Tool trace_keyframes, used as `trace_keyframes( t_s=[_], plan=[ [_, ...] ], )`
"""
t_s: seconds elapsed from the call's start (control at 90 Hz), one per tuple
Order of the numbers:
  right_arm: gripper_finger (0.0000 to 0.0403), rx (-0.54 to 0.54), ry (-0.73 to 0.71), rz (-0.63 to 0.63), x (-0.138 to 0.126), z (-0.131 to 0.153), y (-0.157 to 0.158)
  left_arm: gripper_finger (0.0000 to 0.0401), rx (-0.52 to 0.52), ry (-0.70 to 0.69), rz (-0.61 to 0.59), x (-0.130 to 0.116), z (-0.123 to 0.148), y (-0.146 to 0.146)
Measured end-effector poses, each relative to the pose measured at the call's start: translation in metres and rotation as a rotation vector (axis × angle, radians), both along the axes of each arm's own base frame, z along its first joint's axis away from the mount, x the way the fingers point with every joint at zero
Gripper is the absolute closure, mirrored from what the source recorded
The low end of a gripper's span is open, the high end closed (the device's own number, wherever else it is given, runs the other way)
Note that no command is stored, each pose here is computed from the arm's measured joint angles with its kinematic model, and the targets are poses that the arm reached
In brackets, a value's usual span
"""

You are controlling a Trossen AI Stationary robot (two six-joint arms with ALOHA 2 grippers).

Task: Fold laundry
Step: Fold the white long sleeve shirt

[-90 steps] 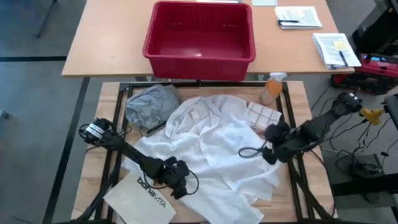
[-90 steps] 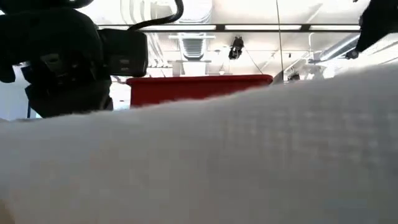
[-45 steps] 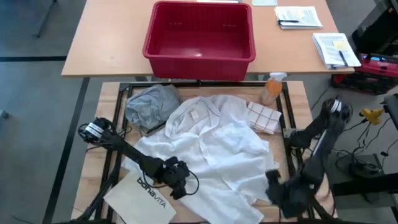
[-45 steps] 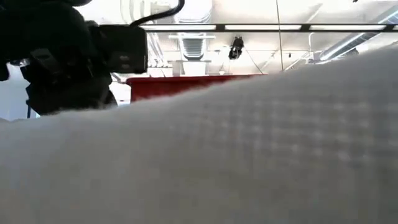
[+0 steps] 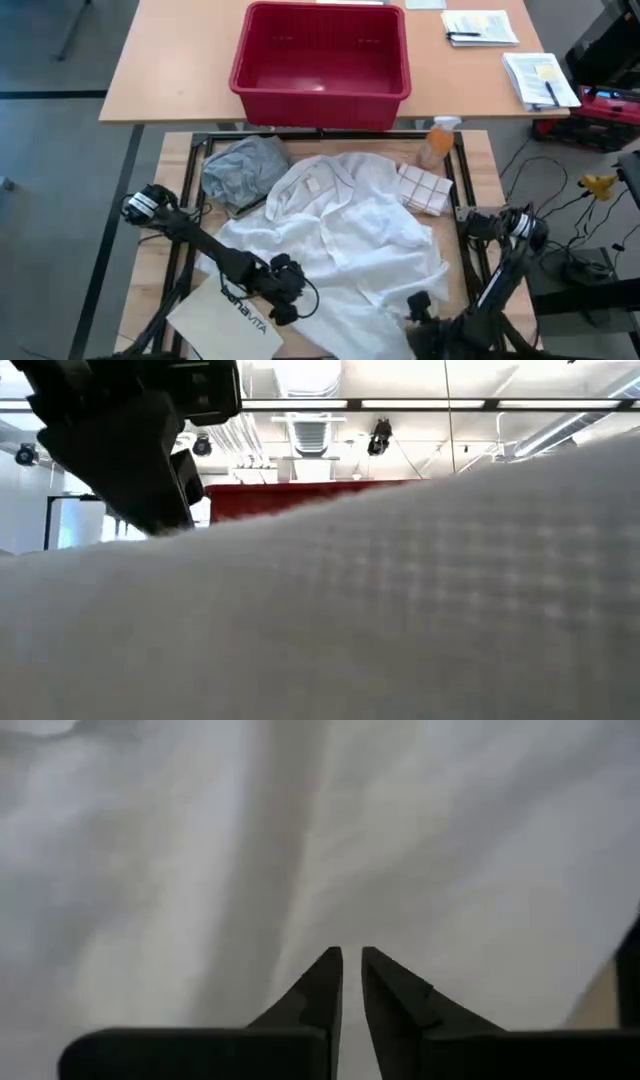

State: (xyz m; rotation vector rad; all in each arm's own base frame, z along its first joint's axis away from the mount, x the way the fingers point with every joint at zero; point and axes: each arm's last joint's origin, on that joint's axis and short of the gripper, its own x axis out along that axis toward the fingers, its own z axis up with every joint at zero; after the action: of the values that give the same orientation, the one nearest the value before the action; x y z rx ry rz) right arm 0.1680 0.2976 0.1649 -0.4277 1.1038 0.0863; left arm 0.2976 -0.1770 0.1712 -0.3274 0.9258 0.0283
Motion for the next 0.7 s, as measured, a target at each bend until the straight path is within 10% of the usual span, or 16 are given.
trace_keyframes(
  t_s=[0.7],
  plan=[
    [0.0288, -0.065, 0.032, 0.190, -0.008, -0.022, 0.000, 0.0376, -0.039, -0.120, 0.035, 0.008, 0.009, -0.003]
  ],
)
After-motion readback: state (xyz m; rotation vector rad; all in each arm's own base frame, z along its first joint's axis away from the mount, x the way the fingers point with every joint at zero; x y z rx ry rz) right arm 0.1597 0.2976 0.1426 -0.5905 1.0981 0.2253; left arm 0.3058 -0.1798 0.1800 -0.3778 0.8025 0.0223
